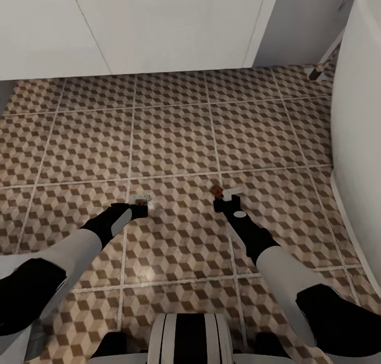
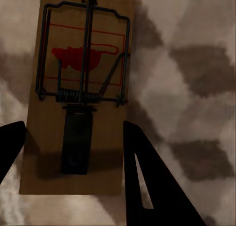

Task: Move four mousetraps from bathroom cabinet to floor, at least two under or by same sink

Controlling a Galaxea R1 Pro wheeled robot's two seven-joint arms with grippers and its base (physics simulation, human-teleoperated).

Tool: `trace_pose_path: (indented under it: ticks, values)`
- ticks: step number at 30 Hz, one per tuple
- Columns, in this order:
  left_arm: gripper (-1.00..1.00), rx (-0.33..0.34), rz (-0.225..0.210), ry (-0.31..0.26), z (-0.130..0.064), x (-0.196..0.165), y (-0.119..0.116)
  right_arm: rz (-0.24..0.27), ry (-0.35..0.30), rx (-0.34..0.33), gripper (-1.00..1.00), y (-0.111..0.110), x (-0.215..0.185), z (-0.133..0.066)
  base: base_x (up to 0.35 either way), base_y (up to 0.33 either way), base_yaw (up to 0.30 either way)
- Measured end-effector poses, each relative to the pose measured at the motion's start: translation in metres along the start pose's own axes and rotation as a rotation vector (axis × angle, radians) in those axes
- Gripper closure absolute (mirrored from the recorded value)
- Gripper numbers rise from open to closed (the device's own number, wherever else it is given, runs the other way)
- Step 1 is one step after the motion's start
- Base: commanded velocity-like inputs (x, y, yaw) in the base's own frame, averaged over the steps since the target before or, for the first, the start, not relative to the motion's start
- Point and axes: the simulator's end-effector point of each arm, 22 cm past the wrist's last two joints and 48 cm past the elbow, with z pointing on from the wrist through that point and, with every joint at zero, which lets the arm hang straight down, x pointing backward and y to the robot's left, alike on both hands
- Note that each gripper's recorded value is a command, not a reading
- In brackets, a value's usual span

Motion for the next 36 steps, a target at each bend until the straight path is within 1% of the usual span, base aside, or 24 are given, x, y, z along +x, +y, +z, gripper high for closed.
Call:
trace_pose_path:
  ticks: [8, 12, 20, 36]
  values:
    - [1.0, 0.0, 0.0, 0.0, 0.0, 0.0, 0.0, -0.001, -0.002, 0.0, 1.0, 0.0002, -0.0004, 0.0, 0.146, 0.237, 0.0]
    - [1.0, 0.0, 0.001, 0.0, 0.0, 0.0001, -0.0001, -0.001, -0.002, 0.0, 1.0, 0.0001, -0.0004, 0.0, 0.13, 0.115, 0.0]
    - [1.0, 0.0, 0.001, -0.001, 0.0002, 0.0001, -0.0001, 0.0, 0.0, 0.0, 1.0, 0.0002, 0.0006, -0.0001, 0.053, 0.008, 0.0]
    - [1.0, 0.0, 0.001, -0.001, 0.0, -0.0002, -0.0001, 0.0, 0.0, 0.0, 1.0, 0.0002, 0.0007, -0.0003, 0.226, -0.056, 0.008]
